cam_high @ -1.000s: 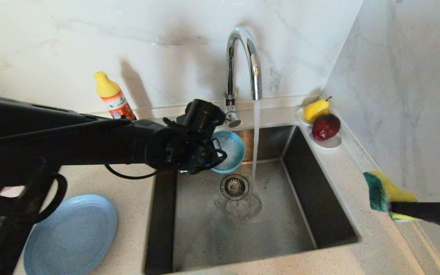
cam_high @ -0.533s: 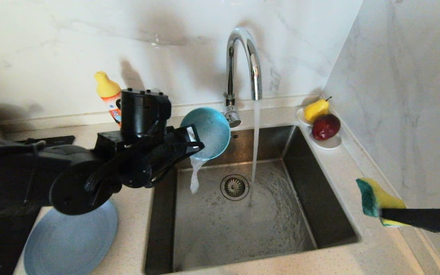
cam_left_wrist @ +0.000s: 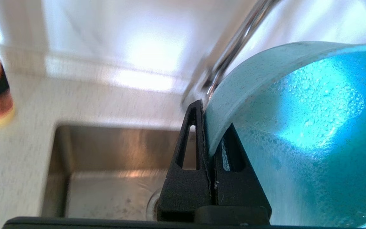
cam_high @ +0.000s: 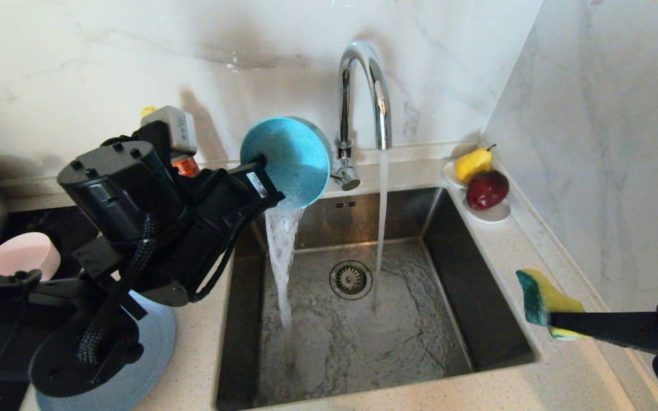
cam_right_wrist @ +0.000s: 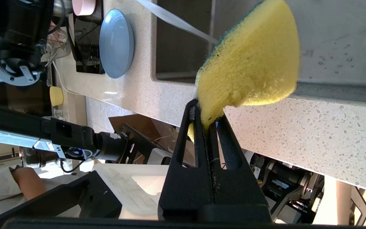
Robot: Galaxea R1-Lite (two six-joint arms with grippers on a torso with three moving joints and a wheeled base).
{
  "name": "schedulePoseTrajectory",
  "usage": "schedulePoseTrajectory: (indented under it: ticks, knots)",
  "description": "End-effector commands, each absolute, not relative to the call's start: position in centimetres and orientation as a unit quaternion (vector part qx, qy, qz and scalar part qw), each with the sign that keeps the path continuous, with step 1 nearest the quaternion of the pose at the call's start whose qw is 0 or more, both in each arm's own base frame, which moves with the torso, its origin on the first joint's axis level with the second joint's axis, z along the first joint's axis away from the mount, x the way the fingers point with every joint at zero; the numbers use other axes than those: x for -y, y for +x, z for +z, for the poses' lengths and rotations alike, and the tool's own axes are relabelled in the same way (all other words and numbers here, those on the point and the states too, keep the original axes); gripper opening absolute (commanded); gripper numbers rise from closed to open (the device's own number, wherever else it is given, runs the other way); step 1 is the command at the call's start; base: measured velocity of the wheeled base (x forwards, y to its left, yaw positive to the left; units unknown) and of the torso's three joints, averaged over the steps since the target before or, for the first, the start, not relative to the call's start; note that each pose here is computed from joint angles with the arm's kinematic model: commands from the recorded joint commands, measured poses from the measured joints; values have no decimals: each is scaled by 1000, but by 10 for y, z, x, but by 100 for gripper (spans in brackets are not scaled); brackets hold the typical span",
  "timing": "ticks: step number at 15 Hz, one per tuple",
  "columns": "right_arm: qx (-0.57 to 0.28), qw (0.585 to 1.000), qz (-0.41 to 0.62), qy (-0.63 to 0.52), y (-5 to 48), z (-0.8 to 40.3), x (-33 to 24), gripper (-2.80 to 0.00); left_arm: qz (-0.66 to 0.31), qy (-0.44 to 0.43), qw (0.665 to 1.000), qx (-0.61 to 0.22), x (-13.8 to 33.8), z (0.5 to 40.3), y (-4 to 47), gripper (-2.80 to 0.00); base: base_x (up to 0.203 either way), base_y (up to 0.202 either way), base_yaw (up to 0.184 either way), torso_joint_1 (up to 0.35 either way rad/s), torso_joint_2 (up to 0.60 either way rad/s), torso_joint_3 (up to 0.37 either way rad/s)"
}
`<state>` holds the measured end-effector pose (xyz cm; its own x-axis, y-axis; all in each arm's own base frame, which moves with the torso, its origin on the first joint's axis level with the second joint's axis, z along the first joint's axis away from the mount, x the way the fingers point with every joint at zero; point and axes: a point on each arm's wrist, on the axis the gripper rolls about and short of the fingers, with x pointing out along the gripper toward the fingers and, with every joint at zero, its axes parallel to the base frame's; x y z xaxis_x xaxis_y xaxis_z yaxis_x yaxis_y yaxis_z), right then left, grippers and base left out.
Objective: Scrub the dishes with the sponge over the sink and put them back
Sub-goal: Rinse the bowl
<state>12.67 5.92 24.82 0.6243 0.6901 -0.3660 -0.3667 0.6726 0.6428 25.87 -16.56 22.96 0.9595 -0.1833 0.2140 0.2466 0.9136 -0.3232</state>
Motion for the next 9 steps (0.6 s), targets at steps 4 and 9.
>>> schedulePoseTrajectory:
  ticks: [4, 9]
  knots:
    - [-304, 861, 309, 265, 123, 248, -58, -280, -155, -203, 955, 150, 145, 256, 226, -280, 0, 0, 0, 0, 0, 0]
    - [-305, 861, 308, 266, 121, 248, -57, -280, -181, -219, 940, 187, 134, 278, 208, -280, 0, 0, 0, 0, 0, 0]
